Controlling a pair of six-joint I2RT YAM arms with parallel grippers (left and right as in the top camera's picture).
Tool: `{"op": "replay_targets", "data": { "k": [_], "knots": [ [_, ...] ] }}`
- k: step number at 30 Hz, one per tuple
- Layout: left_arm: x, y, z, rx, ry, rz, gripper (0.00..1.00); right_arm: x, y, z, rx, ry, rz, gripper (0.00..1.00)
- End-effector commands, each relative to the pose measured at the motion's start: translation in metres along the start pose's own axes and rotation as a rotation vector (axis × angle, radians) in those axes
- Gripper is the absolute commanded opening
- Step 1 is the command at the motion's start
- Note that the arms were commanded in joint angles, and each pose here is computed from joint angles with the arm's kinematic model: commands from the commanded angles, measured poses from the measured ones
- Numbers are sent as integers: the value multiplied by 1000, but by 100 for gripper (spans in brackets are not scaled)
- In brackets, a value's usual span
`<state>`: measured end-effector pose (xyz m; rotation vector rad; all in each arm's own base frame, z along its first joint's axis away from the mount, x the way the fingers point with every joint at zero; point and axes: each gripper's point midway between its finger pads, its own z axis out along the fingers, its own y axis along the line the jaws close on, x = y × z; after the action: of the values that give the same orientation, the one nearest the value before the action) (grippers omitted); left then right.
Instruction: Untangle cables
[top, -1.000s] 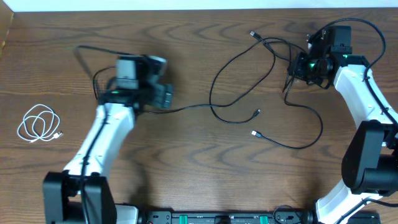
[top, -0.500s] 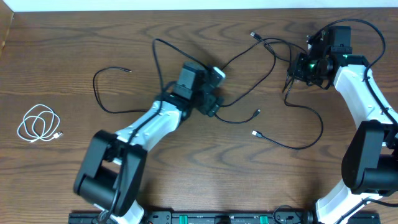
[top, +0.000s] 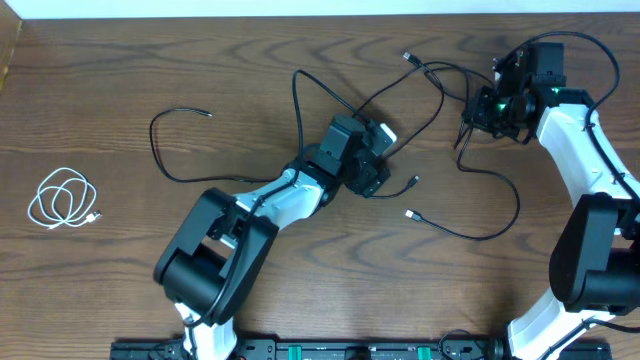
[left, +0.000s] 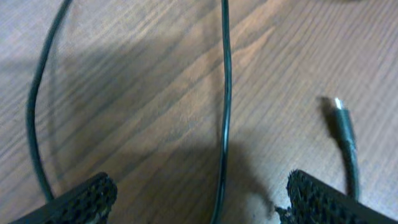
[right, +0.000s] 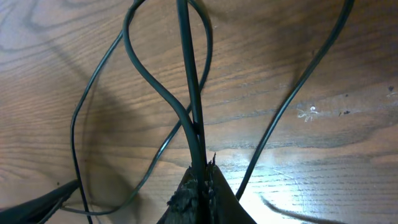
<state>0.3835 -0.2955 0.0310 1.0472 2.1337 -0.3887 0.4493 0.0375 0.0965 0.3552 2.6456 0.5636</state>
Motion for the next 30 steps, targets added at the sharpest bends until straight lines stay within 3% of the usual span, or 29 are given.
{"op": "replay_targets", "data": {
  "k": [1,20,30],
  "knots": [
    [5,0,12,11,-1,5,88,-7,3,-7,5,-21,-24,1],
    [9,-9,24,61,-23,8,88,-6,3,-7,5,-18,-23,1],
    [34,-13,38,75,34,-5,84,-6,3,-7,6,-18,-23,1]
  ]
}}
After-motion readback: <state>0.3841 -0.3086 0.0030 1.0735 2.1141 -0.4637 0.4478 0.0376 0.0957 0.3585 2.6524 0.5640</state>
